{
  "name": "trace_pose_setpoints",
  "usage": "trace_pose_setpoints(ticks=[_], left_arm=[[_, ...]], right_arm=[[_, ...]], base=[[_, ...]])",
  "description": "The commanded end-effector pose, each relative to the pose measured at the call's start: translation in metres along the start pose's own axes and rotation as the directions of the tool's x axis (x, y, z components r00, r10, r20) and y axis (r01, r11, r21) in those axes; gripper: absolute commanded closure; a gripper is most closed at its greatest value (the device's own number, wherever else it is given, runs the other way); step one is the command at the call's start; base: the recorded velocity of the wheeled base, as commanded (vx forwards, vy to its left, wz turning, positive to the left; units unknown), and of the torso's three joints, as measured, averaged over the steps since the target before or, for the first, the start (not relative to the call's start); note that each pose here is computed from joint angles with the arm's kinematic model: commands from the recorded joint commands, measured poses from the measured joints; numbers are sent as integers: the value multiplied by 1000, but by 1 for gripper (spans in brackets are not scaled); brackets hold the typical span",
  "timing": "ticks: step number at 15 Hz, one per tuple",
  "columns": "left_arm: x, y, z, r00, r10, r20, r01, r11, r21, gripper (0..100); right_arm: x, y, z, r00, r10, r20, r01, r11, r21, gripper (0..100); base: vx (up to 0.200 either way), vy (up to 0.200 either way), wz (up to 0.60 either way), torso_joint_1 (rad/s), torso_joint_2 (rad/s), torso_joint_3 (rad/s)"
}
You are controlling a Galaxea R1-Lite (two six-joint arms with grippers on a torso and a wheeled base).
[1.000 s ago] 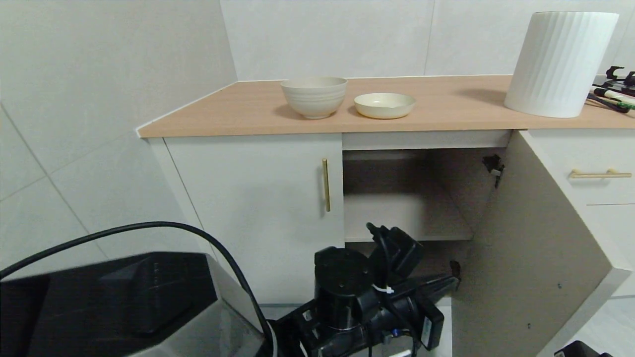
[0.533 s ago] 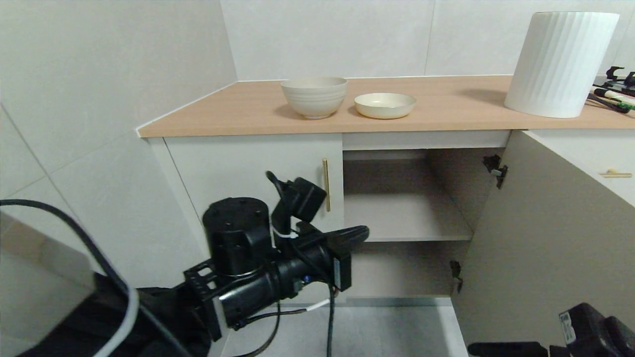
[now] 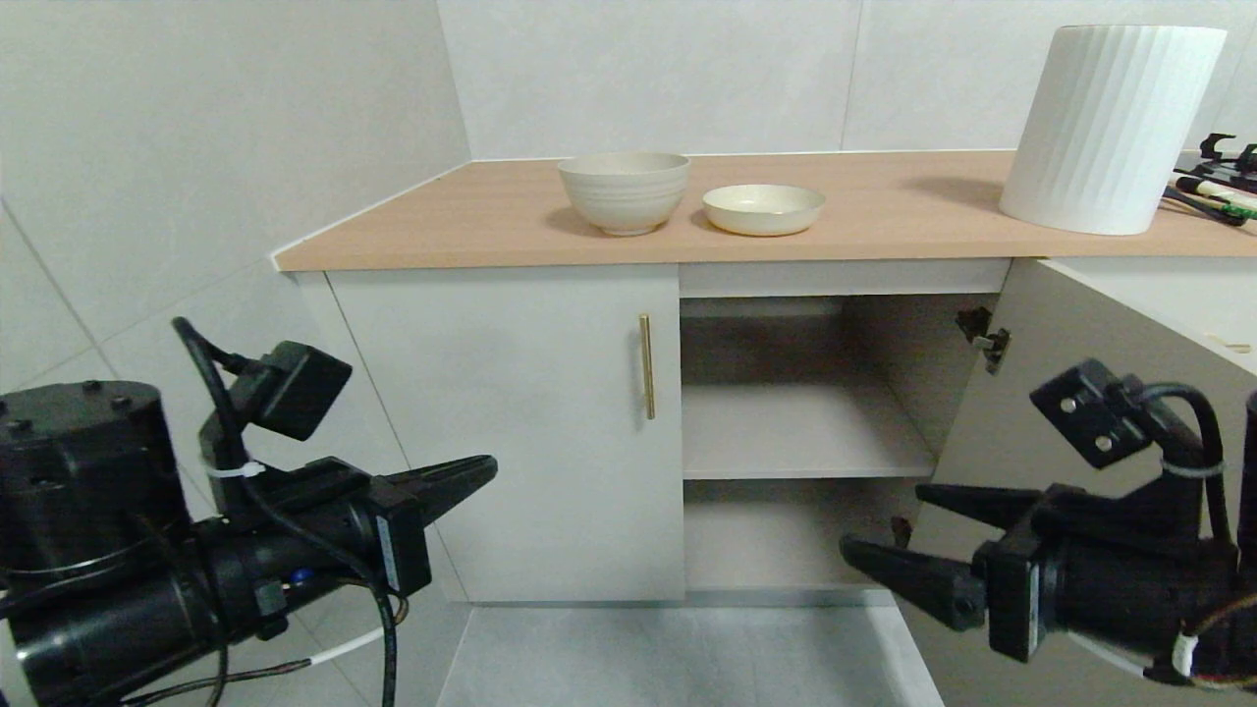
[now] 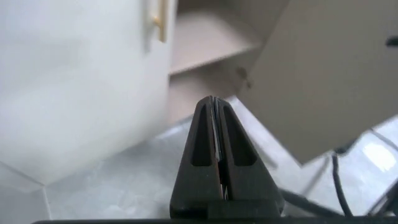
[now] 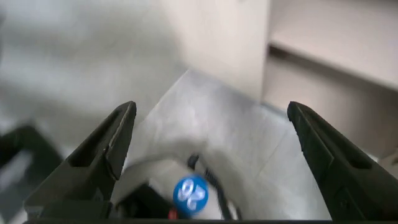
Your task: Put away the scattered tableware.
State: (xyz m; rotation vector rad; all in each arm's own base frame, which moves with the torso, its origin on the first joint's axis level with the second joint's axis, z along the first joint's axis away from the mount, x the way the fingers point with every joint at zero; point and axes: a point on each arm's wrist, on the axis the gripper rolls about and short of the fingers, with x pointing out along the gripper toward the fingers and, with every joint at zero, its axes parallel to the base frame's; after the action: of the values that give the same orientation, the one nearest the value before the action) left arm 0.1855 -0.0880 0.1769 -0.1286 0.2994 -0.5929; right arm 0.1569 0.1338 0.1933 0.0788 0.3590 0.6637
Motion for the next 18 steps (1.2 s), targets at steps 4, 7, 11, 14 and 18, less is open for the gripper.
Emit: trace_pose_setpoints(ticks=[4, 7, 11, 14, 18], left_arm=[[-10, 9, 10, 998, 35, 52, -35, 999, -7, 100], [-8, 8, 16, 997, 30, 72, -30, 1000, -4, 0], [-10, 8, 19, 995, 30, 92, -30, 1000, 0, 0], [-12, 7, 22, 994, 30, 102, -30, 1000, 3, 0], [-12, 7, 21, 995, 32, 100, -32, 999, 3, 0]], right_arm=[[32, -10, 45, 997, -79, -16, 80, 992, 97, 0], [37, -10, 43, 996, -85, -31, 88, 989, 119, 0], [37, -9, 50, 997, -81, -8, 81, 981, 177, 0], [40, -10, 48, 996, -83, -17, 84, 981, 177, 0], [39, -9, 47, 997, -80, -22, 83, 981, 177, 0]], base=[[0, 0, 0, 0, 0, 0], [0, 0, 0, 0, 0, 0], [0, 0, 0, 0, 0, 0], [0, 0, 0, 0, 0, 0], [50, 0, 0, -2, 1, 1]])
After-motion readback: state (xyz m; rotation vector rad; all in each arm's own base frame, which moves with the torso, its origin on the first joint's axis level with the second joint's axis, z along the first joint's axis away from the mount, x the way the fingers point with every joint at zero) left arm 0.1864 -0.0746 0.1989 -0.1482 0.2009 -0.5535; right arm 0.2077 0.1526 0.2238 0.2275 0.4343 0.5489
